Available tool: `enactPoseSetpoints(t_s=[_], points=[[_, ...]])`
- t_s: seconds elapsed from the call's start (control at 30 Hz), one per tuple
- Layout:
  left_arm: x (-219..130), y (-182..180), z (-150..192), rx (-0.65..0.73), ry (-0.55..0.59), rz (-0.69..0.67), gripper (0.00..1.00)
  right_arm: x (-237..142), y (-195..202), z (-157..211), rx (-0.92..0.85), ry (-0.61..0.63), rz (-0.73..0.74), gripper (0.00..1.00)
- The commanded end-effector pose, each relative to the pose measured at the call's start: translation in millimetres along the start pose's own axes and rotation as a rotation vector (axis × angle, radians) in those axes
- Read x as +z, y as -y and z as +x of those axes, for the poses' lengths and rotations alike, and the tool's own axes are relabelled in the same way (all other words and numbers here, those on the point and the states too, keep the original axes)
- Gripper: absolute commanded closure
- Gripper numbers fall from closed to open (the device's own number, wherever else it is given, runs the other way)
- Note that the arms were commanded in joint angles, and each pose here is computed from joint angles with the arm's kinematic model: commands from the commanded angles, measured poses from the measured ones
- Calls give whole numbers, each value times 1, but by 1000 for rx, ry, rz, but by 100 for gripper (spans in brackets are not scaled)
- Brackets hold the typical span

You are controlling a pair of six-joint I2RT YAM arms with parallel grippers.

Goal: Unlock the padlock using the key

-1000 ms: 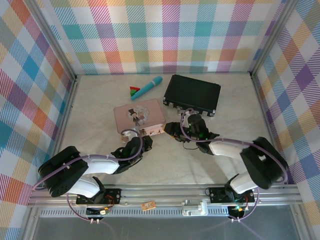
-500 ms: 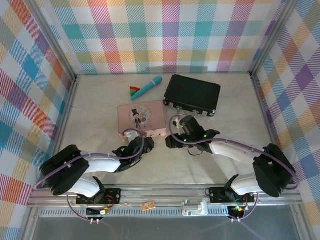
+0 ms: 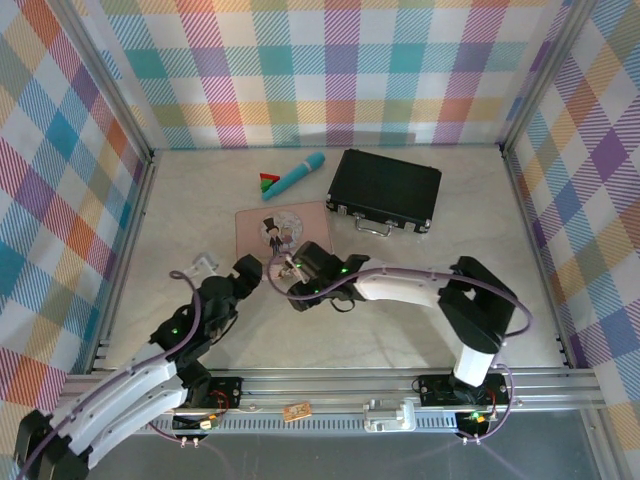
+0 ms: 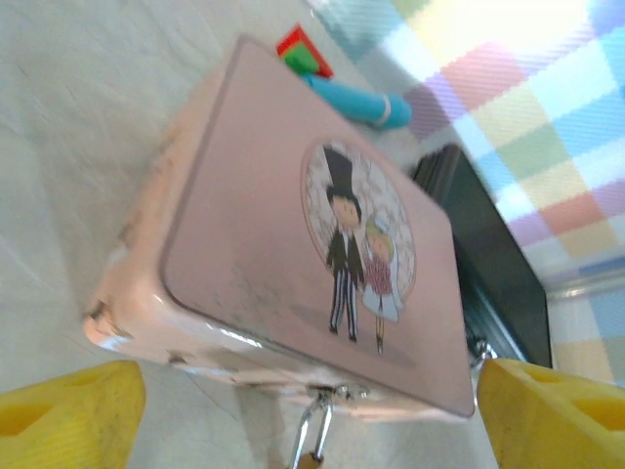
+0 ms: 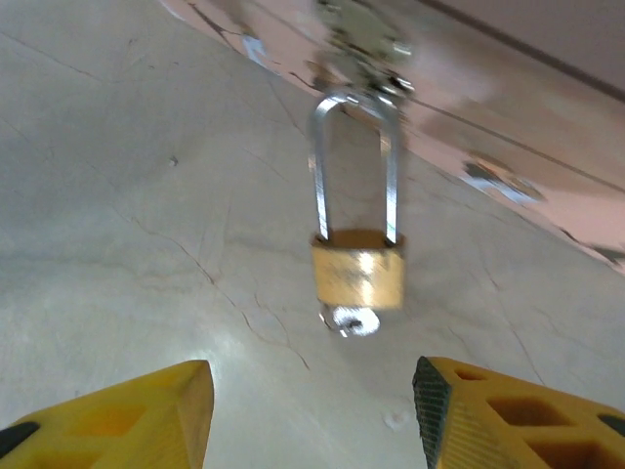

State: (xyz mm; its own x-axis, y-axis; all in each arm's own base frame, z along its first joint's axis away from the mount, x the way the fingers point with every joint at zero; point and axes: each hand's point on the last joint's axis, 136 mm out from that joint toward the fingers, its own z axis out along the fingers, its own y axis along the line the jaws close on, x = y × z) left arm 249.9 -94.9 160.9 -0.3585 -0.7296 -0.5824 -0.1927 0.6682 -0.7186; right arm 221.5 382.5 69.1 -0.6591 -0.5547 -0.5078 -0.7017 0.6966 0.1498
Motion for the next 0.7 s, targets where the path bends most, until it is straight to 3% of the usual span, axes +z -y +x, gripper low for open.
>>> enactPoseSetpoints(t_s=[0.0, 0.23, 0.33, 0.43, 0.67], points=[[-7, -33, 2, 56, -26, -87, 12, 13, 5, 3, -84, -73, 111, 42], [-2, -43, 3, 19, -53, -91, 12, 36, 13, -7, -95, -97, 211, 35], [2, -41, 6, 12, -71, -81, 12, 44, 10, -5, -116, -121, 197, 42], [5, -38, 9, 12, -88, -75, 12, 45, 1, 3, -105, -158, 137, 52], [11, -33, 20, 37, -156, -67, 14, 14, -40, 4, 46, -117, -111, 44]])
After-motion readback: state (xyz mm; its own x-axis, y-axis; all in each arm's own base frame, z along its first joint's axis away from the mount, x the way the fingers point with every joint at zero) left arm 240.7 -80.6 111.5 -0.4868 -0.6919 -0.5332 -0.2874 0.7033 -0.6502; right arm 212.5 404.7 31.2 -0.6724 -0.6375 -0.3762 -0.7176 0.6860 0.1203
